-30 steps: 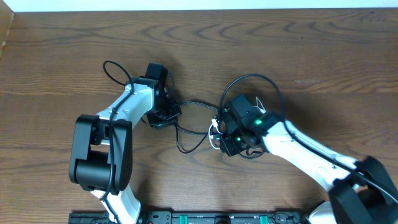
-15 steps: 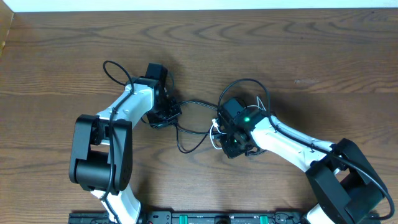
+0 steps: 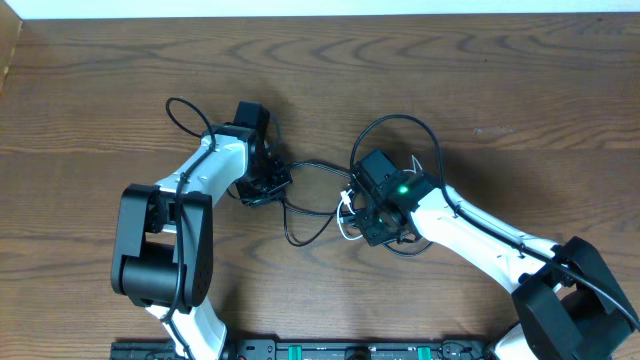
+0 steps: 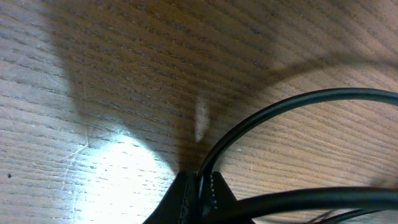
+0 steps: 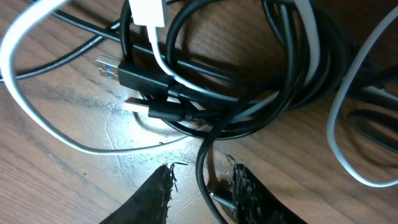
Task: Untangle cables
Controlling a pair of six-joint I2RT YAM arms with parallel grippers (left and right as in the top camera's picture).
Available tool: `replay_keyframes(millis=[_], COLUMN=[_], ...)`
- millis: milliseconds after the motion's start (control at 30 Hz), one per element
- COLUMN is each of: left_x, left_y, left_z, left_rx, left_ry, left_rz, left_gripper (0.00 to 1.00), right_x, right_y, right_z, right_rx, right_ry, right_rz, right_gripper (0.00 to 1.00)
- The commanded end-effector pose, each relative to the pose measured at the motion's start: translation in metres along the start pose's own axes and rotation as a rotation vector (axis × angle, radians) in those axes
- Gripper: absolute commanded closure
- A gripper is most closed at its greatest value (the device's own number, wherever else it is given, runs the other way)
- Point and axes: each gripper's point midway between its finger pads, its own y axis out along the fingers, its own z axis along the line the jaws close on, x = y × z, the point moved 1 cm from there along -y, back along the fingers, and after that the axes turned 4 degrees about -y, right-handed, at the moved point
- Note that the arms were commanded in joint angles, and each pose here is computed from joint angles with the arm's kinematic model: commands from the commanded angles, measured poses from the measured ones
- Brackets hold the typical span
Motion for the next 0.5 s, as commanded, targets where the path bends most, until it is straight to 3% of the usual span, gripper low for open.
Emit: replay_keyframes(millis=[0,300,367,433,467], left_x=[-0.002,-0.002,-0.002,-0.002,-0.002], left_y=[-0.001,-0.001,-0.001,-0.001,-0.001], left_z=[0.002,0.002,0.002,0.002,0.002], left_rx=[-0.006,-0.006,-0.006,-0.006,-0.006], left_ry=[-0.001,-0.001,-0.001,-0.001,-0.001], left_rz=[0.007,0.007,0.007,0.007,0.007], left_gripper=[0.93,0.93,0.93,0.93,0.93], right_x=[-0.010,-0.029,-0.029,-0.029,-0.028], right_y=[0.007,0.038,0.038,0.037,0.036], right_z=[-0.002,0.000,0.000,0.002,0.004], right_rx=[-0.015,0.019,0.019,0.030,0.046], right_ry=[0.000,0.032,0.038,0.038,0.037], right_rz=[0.014,-0.020,-0.021,-0.019,-0.019], right_gripper=[0.69,0.71,0.79,0.99,0.99])
